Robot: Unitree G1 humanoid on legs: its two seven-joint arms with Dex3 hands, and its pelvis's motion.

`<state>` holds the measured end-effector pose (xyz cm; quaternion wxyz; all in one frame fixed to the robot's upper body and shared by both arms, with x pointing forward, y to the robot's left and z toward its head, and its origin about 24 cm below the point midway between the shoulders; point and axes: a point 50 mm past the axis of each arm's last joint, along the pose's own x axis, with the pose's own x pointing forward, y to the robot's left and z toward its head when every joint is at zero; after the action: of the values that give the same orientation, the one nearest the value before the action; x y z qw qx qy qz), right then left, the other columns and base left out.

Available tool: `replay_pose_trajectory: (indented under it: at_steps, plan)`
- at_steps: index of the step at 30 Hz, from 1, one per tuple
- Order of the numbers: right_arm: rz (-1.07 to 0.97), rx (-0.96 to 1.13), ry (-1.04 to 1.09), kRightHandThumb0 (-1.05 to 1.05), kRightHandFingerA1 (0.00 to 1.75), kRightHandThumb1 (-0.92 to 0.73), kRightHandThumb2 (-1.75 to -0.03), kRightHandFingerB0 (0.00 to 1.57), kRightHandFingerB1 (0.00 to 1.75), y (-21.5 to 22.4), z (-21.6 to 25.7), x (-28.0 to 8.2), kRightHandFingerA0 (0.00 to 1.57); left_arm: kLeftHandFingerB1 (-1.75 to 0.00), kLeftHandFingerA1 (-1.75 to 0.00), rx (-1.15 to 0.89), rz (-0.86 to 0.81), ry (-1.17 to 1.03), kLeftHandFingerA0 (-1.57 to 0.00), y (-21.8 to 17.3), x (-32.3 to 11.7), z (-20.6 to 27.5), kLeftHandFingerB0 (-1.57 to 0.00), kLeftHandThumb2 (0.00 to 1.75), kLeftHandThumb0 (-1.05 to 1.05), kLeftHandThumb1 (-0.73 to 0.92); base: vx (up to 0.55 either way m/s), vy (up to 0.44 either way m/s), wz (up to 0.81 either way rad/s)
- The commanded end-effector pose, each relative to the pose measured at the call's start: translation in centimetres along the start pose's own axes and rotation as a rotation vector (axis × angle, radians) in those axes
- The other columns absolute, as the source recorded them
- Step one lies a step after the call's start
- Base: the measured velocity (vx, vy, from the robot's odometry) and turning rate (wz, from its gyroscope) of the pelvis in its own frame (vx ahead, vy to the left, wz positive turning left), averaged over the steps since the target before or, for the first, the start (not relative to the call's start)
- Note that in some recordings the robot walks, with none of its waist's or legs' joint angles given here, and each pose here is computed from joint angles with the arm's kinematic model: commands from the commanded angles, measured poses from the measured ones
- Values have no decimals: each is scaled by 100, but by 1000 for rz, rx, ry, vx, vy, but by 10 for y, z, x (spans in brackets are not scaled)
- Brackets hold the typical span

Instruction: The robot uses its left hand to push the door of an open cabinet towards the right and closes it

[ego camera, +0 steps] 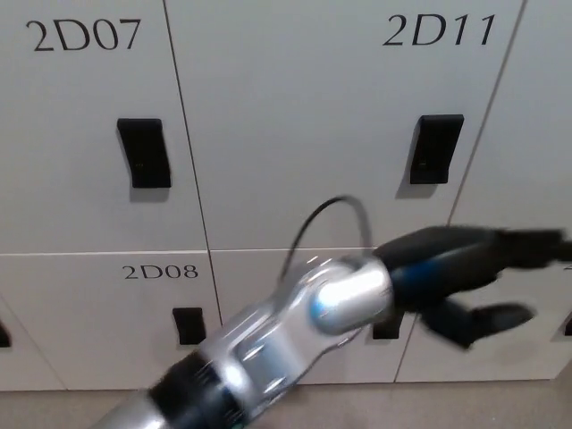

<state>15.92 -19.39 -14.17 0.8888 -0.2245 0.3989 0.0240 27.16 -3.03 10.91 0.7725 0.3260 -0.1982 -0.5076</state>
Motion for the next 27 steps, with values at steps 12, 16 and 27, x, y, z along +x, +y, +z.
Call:
replay_pose_trajectory:
  at_steps: [12, 16, 27]
  plan:
    - [-81, -36, 55, -49, 36, -86, -66, 30, 33, -30, -24, -6, 32, -46, -55, -293, 158, 618, -39, -96, -278, -71, -23, 110, -67, 71, 0, 0, 0]
    - [-92, -38, 61, -53, 36, -86, -66, 31, 33, -30, -23, -5, 32, -34, -35, -289, 261, 773, -45, -95, -315, -83, -41, 67, -75, 88, 0, 0, 0]
    - [-89, -20, 62, -52, 36, -87, -66, 30, 32, -34, -23, -4, 34, -33, -37, -237, 432, 1183, -40, -101, -382, -132, -34, 68, -75, 85, 0, 0, 0]
